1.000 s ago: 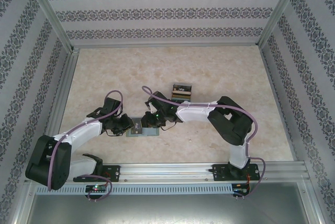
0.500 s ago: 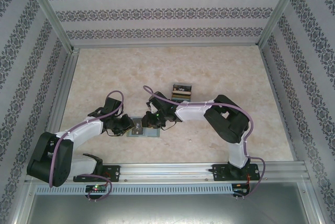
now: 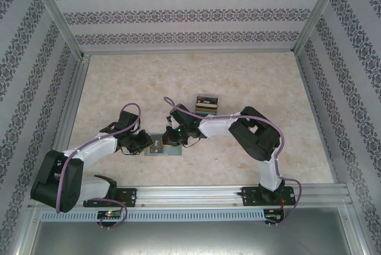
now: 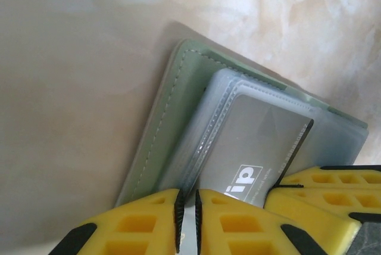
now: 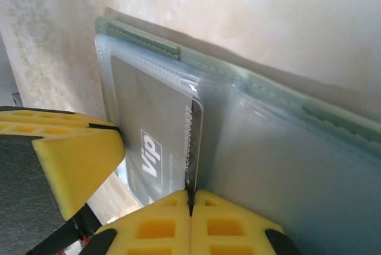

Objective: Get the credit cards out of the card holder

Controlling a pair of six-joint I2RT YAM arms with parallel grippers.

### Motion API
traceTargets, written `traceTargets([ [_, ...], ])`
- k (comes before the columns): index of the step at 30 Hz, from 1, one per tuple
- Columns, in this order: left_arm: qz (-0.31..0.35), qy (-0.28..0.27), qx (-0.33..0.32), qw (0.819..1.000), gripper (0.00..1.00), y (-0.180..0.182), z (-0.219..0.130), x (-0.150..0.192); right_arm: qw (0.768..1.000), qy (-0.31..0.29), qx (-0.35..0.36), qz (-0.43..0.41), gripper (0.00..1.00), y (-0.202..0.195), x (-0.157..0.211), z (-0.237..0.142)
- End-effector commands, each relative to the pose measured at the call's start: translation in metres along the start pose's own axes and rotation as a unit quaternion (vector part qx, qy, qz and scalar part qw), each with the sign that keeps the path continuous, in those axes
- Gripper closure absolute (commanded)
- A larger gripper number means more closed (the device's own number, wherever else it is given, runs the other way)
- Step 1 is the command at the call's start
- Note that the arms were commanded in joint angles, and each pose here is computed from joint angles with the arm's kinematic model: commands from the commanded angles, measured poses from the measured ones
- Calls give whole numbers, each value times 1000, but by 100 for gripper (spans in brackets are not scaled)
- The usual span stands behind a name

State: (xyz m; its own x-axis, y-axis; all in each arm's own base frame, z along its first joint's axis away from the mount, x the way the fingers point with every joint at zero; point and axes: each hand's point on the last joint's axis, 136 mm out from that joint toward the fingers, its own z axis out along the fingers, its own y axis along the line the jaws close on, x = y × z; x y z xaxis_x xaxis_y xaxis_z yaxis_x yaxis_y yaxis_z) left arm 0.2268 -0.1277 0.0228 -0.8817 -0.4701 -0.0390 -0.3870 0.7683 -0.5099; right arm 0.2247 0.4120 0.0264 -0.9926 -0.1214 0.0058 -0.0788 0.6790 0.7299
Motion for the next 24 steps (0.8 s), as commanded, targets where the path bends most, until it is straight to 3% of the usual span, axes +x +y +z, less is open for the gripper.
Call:
traceTargets([
  [1,-19,13,-20,1000,83,14,4,7,1000,-3,-19,-3,100,6,-4,2],
  [18,-30,4,-44,999,86,23,2,5,999,-30,-27,7,100,-6,-8,-23],
  [19,-30,5,-41,999,86,23,3,5,999,-28,-28,6,99,-5,-8,-22],
  [21,-29,9,-39,999,86,21,4,5,999,-25,-27,8,86,-4,-9,-19],
  [24,-28,15,-36,999,87,20,6,6,999,-17,-28,11,80,-4,-9,-13],
])
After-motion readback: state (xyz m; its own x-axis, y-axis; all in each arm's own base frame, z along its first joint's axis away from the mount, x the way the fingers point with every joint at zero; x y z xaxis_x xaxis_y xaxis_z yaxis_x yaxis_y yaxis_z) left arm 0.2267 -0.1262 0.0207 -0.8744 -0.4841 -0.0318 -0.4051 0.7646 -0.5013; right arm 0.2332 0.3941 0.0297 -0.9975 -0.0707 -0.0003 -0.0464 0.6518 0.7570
